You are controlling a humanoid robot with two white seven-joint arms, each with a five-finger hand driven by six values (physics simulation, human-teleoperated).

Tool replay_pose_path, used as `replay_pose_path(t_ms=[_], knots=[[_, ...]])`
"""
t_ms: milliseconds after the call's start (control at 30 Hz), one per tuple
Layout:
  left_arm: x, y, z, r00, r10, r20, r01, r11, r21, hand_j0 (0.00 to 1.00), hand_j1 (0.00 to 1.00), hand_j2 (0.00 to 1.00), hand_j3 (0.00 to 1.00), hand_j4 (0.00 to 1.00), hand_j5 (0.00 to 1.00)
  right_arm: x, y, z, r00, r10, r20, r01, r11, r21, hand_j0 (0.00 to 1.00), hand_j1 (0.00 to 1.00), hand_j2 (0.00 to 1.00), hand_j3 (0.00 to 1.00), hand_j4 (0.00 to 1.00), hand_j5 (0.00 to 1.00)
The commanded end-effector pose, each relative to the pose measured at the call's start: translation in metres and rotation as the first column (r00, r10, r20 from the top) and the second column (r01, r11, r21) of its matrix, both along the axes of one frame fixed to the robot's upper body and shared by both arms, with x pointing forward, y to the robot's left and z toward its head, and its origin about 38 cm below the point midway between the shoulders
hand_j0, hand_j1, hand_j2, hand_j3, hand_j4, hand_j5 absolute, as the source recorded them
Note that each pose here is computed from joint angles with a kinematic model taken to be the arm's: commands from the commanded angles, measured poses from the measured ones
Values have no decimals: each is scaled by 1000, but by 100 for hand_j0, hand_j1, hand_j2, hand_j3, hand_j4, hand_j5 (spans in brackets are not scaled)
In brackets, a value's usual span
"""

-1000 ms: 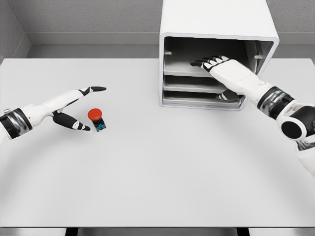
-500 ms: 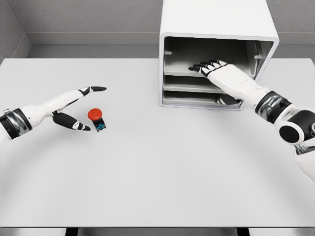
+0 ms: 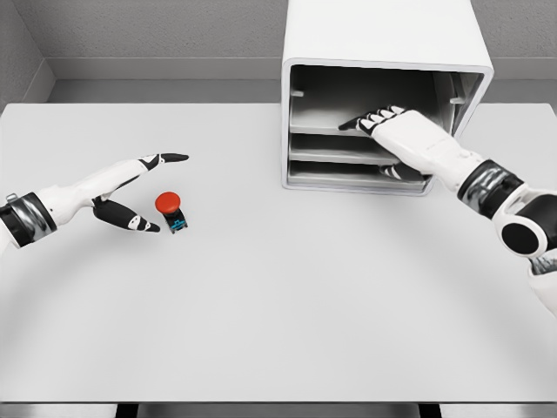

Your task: Slide open multi-storey tabletop storage cabinets and put open load switch and slide close multi-storey tabletop storage cabinets

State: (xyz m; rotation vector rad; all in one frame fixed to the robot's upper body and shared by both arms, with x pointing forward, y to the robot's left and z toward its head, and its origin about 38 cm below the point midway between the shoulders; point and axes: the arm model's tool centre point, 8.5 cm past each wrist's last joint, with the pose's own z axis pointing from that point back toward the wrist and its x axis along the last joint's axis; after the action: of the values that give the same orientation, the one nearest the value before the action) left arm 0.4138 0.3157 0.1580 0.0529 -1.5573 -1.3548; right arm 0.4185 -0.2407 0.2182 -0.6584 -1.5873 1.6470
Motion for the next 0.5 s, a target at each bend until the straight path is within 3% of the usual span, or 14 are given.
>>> replay_pose_path(t_ms=[0, 467], knots=[[0, 0, 1, 1000, 0, -1, 0, 1000, -6, 100, 100, 100, 100, 100, 100, 0, 0, 1, 1000, -1, 1, 1, 1000, -1, 84, 84, 84, 84, 84, 84], [-1, -1, 2, 1000, -5, 5, 5, 1000, -7, 100, 100, 100, 100, 100, 100, -9, -10, 0, 1000, 5, -3, -5, 1000, -31, 86, 86, 86, 86, 86, 86]])
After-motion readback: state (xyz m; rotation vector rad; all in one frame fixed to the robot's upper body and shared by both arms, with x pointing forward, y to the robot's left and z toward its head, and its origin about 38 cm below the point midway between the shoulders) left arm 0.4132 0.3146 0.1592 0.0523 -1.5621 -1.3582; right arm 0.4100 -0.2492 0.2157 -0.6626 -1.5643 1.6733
